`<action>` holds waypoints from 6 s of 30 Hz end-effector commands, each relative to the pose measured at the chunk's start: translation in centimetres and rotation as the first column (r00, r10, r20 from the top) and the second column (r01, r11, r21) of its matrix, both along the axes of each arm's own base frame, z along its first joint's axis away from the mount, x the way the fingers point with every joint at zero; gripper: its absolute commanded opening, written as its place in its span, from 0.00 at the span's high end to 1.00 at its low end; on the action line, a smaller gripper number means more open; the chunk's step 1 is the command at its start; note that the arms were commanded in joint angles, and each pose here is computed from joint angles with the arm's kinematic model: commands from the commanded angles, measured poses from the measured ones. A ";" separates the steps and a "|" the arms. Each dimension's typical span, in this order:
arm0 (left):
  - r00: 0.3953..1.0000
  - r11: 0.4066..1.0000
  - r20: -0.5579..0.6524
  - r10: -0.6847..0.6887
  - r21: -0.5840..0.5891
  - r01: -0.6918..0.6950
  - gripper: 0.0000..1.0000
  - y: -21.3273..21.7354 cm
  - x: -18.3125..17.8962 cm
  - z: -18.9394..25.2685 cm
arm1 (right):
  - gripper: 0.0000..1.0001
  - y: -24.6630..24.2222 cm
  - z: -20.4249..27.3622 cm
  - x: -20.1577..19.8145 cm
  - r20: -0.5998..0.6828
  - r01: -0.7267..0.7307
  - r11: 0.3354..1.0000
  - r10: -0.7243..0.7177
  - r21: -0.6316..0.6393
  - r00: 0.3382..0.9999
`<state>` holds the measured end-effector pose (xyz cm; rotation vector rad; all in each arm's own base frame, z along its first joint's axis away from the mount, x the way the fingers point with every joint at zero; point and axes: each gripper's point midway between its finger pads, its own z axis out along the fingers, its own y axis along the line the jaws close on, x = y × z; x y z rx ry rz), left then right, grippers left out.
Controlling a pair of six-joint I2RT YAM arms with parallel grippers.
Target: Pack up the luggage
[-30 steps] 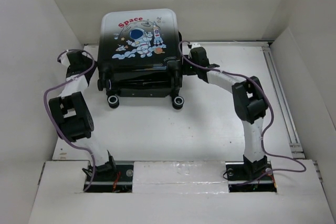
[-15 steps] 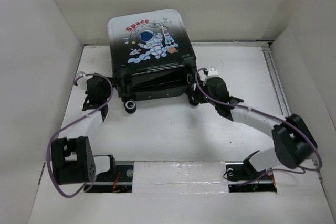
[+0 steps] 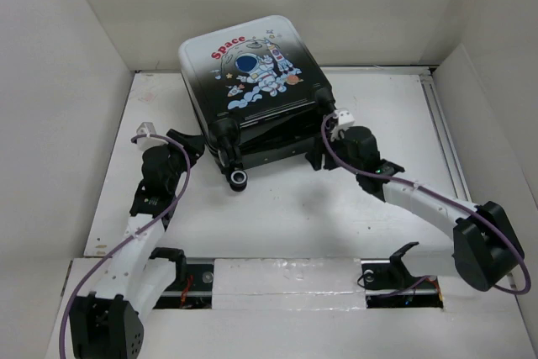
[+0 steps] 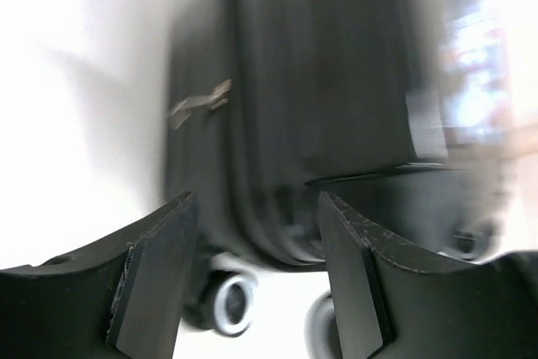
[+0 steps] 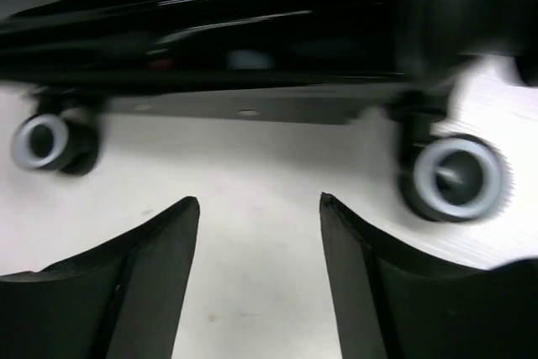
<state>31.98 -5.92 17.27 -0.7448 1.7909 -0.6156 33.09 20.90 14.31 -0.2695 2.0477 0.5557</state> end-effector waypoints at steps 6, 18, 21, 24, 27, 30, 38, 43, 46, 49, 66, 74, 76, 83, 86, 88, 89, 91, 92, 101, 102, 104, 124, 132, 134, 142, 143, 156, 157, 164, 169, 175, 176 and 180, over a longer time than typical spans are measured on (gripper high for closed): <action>0.975 0.998 0.217 -0.038 -0.045 0.049 0.45 -1.0 1.2 7.9 | 0.17 13.4 10.4 -7.8 0.267 -0.362 0.924 0.321 0.123 0.909; 0.954 0.997 0.299 0.035 -0.083 -0.010 0.44 0.0 0.8 10.5 | 0.03 24.3 11.8 -5.0 0.254 -0.354 0.934 0.329 0.057 0.910; 0.952 0.994 0.298 0.063 -0.104 -0.033 0.44 0.4 0.7 10.4 | 0.01 25.2 10.9 -4.6 0.248 -0.309 0.950 0.289 0.044 0.925; 0.936 0.990 0.338 0.095 -0.131 -0.054 0.44 0.9 0.2 11.1 | 0.02 25.8 9.0 -4.0 0.207 -0.259 0.966 0.250 0.019 0.946; 0.929 0.988 0.350 0.116 -0.134 -0.073 0.44 1.3 0.0 11.5 | 0.09 25.7 8.6 -2.7 0.202 -0.154 0.988 0.146 0.025 0.968; 0.929 0.988 0.350 0.117 -0.134 -0.073 0.44 1.3 -0.1 11.3 | 0.17 26.1 7.6 -2.1 0.190 -0.101 0.995 0.094 0.026 0.977; 0.947 0.992 0.310 0.089 -0.108 -0.058 0.44 0.9 0.6 9.6 | 0.89 23.7 8.8 -1.7 0.249 0.061 0.997 -0.073 0.056 0.966; 0.965 0.997 0.261 0.029 -0.081 -0.008 0.42 -0.2 1.6 8.4 | 0.97 14.6 8.0 -5.5 0.239 0.129 0.991 -0.133 0.033 0.962; 0.959 0.996 0.284 0.012 -0.085 0.013 0.42 -0.5 1.8 9.1 | 0.97 7.6 4.7 -7.7 0.205 0.193 0.979 -0.176 -0.066 0.963; 0.950 0.996 0.311 0.013 -0.088 0.015 0.42 -0.5 1.9 10.5 | 0.95 0.1 3.2 -10.0 0.175 0.282 0.951 -0.259 -0.127 0.950; 0.996 0.998 0.066 0.055 -0.036 -0.053 0.40 1.0 13.9 6.0 | 0.65 -11.1 15.8 -6.9 0.283 0.534 0.845 -0.505 -0.030 0.815; 0.995 0.992 -0.001 -0.097 -0.079 0.097 0.45 -2.0 19.2 2.8 | 0.89 -17.8 7.2 -0.3 0.132 0.623 0.782 -0.616 -0.017 0.777; 0.994 0.992 -0.041 -0.097 -0.081 0.094 0.45 -2.1 20.2 1.0 | 0.89 -18.3 4.9 0.1 0.081 0.641 0.768 -0.638 -0.008 0.766; 0.932 0.930 -0.043 -0.361 -0.092 0.356 0.45 -8.7 21.2 -0.2 | 0.89 -12.8 1.9 5.6 0.046 0.433 0.899 -0.436 0.058 0.899; 0.924 0.922 -0.069 -0.377 -0.121 0.367 0.45 -9.8 18.8 -2.3 | 0.89 -8.9 2.7 6.6 0.069 0.302 0.948 -0.310 0.097 0.948; 0.922 0.913 -0.037 -0.386 -0.157 0.376 0.46 -11.0 17.2 -2.7 | 0.89 -6.3 4.4 7.4 0.129 0.236 0.965 -0.249 0.112 0.960; 0.924 0.919 -0.080 -0.375 -0.162 0.359 0.46 -10.5 15.5 -5.1 | 0.88 -5.4 3.4 7.9 0.110 0.207 0.974 -0.217 0.093 0.970; 0.926 0.923 -0.078 -0.370 -0.145 0.356 0.46 -11.2 13.9 -5.0 | 0.88 -2.9 4.1 8.5 0.105 0.102 0.988 -0.114 0.112 0.988; 0.922 0.926 -0.115 -0.369 -0.135 0.353 0.46 -11.1 12.4 -6.6 | 0.88 -2.5 2.8 9.0 0.083 0.081 0.992 -0.089 0.094 0.993; 0.922 0.926 -0.090 -0.376 -0.006 0.377 0.48 -13.9 2.8 -4.4 | 0.88 5.8 7.2 13.1 0.126 -0.167 0.984 0.158 0.064 0.979; 0.918 0.921 -0.089 -0.387 -0.006 0.388 0.48 -14.0 1.9 -4.5 | 0.88 6.6 7.4 13.5 0.122 -0.182 0.982 0.174 0.054 0.977; 0.919 0.923 -0.077 -0.386 -0.014 0.386 0.48 -14.0 -0.3 -4.4 | 0.87 7.4 5.0 14.4 0.032 -0.202 0.979 0.202 -0.002 0.979; 0.961 0.959 0.029 -0.273 0.086 0.270 0.52 -10.8 -5.4 -0.5 | 0.46 -0.3 25.2 7.4 0.393 -0.191 0.981 0.159 0.044 0.906; 0.993 0.997 0.100 -0.069 0.045 0.065 0.56 -6.6 -5.6 -0.9 | 0.92 6.3 16.9 -11.7 0.476 -0.438 0.899 0.376 0.022 0.795; 0.991 0.996 0.096 -0.092 0.030 0.090 0.56 -7.1 -5.7 -0.9 | 0.92 5.4 12.3 -13.1 0.417 -0.402 0.916 0.361 0.011 0.834; 0.977 0.976 -0.028 -0.212 0.037 0.213 0.57 -9.8 -5.9 -4.7 | 0.63 5.3 4.1 -14.5 0.318 -0.353 0.933 0.314 0.072 0.895; 0.974 0.973 -0.030 -0.224 0.046 0.225 0.57 -10.1 -5.8 -4.9 | 0.62 5.2 3.8 -14.2 0.316 -0.337 0.938 0.297 0.082 0.901; 0.937 0.938 -0.046 -0.347 -0.026 0.346 0.66 -13.9 -5.0 -6.6 | 0.60 4.9 2.4 -12.0 0.305 -0.208 0.970 0.162 0.124 0.938; 0.926 0.927 -0.039 -0.374 -0.029 0.373 0.68 -14.4 -5.2 -6.4 | 0.60 5.0 2.1 -12.1 0.296 -0.197 0.973 0.153 0.124 0.943; 0.872 0.872 -0.003 -0.489 0.009 0.489 0.77 -16.9 -8.3 -6.1 | 0.63 3.3 1.1 -12.4 0.293 -0.149 0.976 0.097 0.159 0.951; 0.848 0.848 -0.037 -0.529 0.007 0.530 0.77 -18.3 -9.2 -7.1 | 0.58 2.9 -0.6 -13.0 0.248 -0.146 0.977 0.103 0.159 0.963; 0.840 0.841 -0.037 -0.541 0.012 0.541 0.77 -19.7 -9.8 -6.9 | 0.69 2.6 -0.9 -12.8 0.260 -0.131 0.981 0.089 0.146 0.961; 0.841 0.841 -0.027 -0.541 0.009 0.541 0.77 -19.9 -9.6 -6.5 | 0.71 2.5 -0.9 -12.7 0.265 -0.133 0.981 0.093 0.138 0.960; 0.836 0.836 -0.038 -0.548 0.009 0.548 0.77 -20.0 -9.7 -6.5 | 0.80 2.8 -1.3 -13.0 0.243 -0.145 0.978 0.107 0.148 0.964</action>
